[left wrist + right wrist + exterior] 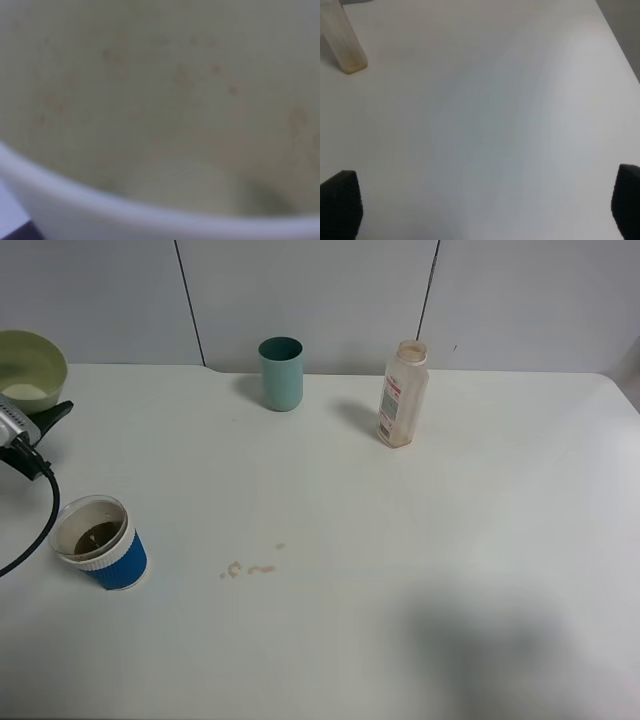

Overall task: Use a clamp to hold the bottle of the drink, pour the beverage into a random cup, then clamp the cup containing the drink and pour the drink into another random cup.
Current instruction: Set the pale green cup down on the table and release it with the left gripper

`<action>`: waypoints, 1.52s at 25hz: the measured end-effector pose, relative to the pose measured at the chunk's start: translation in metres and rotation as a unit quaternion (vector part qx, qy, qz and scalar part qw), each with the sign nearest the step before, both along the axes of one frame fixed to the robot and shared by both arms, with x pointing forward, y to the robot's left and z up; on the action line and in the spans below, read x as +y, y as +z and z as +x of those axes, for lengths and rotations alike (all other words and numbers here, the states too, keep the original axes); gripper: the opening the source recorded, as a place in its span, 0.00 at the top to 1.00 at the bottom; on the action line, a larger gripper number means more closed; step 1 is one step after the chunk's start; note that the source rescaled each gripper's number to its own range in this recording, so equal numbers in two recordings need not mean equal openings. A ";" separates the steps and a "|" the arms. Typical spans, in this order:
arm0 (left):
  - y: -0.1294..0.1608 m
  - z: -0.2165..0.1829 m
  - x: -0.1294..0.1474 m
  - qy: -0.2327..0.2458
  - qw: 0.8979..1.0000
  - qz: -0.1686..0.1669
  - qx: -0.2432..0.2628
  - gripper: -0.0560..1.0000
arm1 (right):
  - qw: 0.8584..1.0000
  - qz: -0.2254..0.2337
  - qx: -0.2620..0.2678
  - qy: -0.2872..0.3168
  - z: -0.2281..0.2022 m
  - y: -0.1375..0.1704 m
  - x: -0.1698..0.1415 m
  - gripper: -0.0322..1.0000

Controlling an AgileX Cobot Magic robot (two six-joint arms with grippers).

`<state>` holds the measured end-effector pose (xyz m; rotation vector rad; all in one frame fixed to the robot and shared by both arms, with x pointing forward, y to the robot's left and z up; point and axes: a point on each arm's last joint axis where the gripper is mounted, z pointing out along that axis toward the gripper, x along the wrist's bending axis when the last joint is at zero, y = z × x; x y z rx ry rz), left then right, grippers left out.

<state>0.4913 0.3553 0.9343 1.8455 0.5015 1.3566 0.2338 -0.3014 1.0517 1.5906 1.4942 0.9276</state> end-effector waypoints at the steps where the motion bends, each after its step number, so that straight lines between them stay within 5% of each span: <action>1: -0.002 0.003 0.001 0.001 1.000 -0.008 0.005 0.94 | 1.000 0.000 0.000 0.000 0.000 0.000 0.000 0.00; 18: -0.023 0.038 0.016 -0.009 0.992 -0.110 0.059 0.94 | 1.000 0.000 0.000 0.000 0.000 0.000 0.000 0.00; 38: -0.051 0.043 0.007 -0.028 0.984 -0.139 0.108 0.94 | 1.000 0.000 0.000 0.000 0.000 0.000 0.000 0.00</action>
